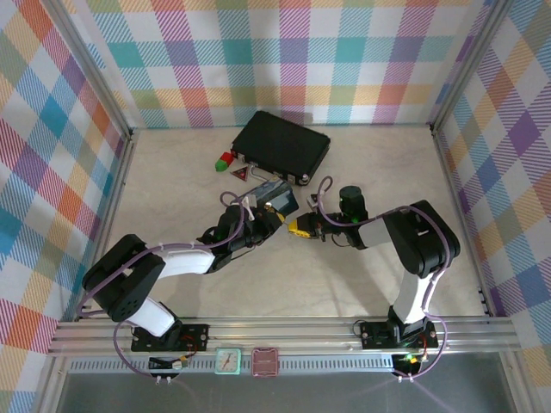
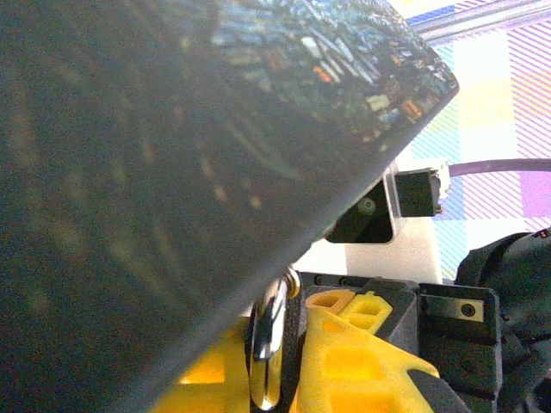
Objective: Unlock the padlock with the key
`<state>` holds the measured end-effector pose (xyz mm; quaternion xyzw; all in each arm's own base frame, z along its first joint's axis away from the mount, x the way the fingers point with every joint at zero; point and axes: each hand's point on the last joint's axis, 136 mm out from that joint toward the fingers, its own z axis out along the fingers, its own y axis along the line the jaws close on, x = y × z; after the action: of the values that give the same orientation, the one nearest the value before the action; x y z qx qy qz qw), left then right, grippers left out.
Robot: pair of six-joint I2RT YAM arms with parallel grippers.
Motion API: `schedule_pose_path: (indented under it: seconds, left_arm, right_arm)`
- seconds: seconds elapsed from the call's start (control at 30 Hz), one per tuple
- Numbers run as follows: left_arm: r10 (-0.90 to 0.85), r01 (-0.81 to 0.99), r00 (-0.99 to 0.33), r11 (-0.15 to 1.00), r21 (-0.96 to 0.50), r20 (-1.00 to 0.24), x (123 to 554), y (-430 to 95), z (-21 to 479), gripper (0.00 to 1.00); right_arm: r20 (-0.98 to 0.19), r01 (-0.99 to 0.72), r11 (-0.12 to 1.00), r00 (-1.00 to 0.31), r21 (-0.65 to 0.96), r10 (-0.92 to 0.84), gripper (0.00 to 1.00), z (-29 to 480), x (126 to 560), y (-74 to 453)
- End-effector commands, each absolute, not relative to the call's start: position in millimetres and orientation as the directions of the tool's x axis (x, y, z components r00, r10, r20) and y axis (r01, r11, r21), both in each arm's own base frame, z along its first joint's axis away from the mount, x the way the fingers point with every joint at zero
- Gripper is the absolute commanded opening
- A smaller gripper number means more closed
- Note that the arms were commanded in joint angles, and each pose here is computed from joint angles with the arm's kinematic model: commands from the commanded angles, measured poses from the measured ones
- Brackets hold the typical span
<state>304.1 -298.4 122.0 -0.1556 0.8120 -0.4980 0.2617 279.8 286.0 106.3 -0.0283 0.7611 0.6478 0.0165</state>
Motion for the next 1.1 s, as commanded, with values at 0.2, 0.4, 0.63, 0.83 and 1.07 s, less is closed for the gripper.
schedule_pose_path:
  seconds: [0.2, 0.4, 0.63, 0.83, 1.07]
  left_arm:
    - [-0.432, 0.135, -0.866, 0.285, -0.949, -0.253, 285.7, -330.7, 179.9, 0.0]
    - [-0.426, 0.143, -0.867, 0.286, -0.948, -0.259, 285.6, -330.8, 176.2, 0.0]
    - [-0.44, 0.124, -0.87, 0.24, -0.963, -0.222, 289.3, -334.3, 175.2, 0.0]
    - [-0.425, 0.126, -0.886, 0.169, -0.977, -0.188, 288.1, -340.3, 180.4, 0.0]
    - [-0.433, 0.147, -0.868, 0.24, -0.96, -0.242, 285.7, -330.6, 185.6, 0.0]
  right_arm:
    - [-0.115, -0.115, 0.018, -0.993, 0.993, 0.031, 0.0, 126.3, 294.0, 289.1]
    - [-0.269, -0.267, 0.062, -0.962, 0.962, 0.036, 0.0, 128.3, 290.1, 287.2]
    - [-0.516, -0.52, 0.165, -0.854, 0.838, -0.069, 0.0, 149.9, 271.5, 307.8]
    - [-0.492, -0.494, 0.141, -0.869, 0.858, -0.047, 0.0, 159.0, 277.8, 313.7]
    - [-0.431, -0.411, 0.209, -0.9, 0.888, 0.061, 0.0, 162.0, 294.4, 308.7]
